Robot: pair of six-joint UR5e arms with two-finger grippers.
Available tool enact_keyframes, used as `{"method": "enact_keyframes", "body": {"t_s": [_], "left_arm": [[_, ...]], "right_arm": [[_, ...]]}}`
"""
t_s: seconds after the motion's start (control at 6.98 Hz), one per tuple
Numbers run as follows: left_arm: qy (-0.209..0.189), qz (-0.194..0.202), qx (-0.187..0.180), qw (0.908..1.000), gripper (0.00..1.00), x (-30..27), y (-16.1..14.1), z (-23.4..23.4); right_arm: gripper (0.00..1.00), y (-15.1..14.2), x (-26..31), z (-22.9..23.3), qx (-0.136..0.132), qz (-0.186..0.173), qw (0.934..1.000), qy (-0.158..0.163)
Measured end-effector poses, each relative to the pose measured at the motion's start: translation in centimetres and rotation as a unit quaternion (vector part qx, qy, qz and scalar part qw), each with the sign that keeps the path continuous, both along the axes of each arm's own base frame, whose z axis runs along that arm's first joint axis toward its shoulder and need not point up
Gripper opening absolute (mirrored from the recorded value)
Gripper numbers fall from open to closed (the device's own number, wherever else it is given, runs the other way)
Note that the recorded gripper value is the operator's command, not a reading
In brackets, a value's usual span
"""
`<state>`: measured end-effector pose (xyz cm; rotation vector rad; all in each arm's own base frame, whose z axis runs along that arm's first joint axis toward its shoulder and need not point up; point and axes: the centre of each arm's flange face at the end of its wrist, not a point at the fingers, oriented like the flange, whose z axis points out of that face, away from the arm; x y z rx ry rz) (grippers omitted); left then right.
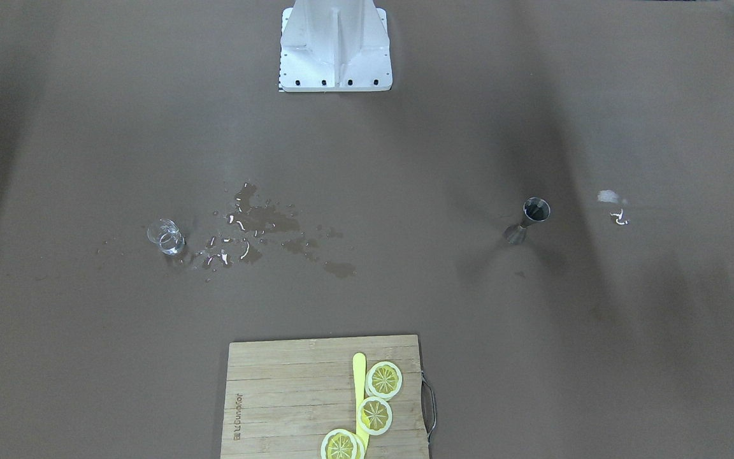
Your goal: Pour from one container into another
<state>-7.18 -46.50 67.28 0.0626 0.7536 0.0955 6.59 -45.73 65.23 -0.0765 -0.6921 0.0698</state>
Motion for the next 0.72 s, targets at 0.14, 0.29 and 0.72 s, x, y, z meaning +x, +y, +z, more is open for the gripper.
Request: {"method": "enact_keyframes", "body": {"t_s": [0.14, 0.29, 0.72], "left_arm": [[0.0, -0.001, -0.002, 1.0, 0.99, 0.0, 0.04, 0.08], [0.0, -0.001, -0.002, 1.0, 0.99, 0.0, 0.04, 0.1], [0.0, -0.003, -0.004, 1.0, 0.99, 0.0, 0.04, 0.16]], "right_arm": [[1.0, 0.0, 0.0, 0.0, 0.0, 0.0, 1.0, 0.0], [1.0, 0.0, 0.03, 0.02, 0.0, 0.0, 1.0, 0.0], [1.0, 0.01, 0.08, 0.03, 0.0, 0.001, 1.0, 0.001]]}}
